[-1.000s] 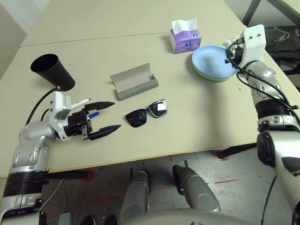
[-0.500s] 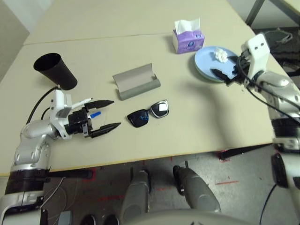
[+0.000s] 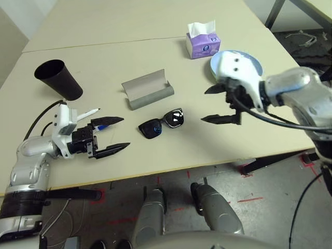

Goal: Organize and tidy the items on the table.

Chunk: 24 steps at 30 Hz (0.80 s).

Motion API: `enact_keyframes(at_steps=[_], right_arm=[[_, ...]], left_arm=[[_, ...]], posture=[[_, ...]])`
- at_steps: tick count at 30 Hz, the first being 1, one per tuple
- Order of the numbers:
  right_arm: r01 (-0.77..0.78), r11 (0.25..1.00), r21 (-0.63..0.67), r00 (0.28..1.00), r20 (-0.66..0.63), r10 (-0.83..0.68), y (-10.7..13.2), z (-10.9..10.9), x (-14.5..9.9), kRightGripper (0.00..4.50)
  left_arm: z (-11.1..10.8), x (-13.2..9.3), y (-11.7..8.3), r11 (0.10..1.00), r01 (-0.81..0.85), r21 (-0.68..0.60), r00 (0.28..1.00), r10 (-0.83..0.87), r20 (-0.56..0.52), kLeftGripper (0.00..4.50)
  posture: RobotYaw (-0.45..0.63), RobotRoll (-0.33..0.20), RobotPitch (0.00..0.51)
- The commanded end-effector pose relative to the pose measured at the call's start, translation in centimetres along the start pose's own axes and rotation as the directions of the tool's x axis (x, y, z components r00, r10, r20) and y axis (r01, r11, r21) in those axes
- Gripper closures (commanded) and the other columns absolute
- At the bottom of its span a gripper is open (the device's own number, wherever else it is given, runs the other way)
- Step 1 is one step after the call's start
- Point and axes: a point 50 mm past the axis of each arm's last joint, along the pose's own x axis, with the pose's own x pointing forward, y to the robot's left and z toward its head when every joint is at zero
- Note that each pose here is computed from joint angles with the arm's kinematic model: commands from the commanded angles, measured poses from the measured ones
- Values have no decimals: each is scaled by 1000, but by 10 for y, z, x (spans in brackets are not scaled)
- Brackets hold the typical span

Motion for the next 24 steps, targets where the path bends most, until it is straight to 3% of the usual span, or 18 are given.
enact_keyframes(at_steps=[1,9,18,24], right_arm=[[-59,997,-45,998,-32,58,10,11,25,25],[-70,982,-175,997,-47,63,14,31,72,25],[-83,948,-306,995,-87,59,15,14,114,25],[-123,923,-364,990,-116,86,17,5,125,25]], left_arm=[[-1,-6,-2,1000,4,7,1000,-4,-23,0],[0,-12,-2,1000,-12,9,999,12,-34,0],[0,-17,-7,999,-36,3,999,36,-34,0],[-1,-16,-10,999,-48,-2,998,48,-30,0]], posture=[[-179,0,215],[-169,0,218],[-146,0,225],[-137,0,226]])
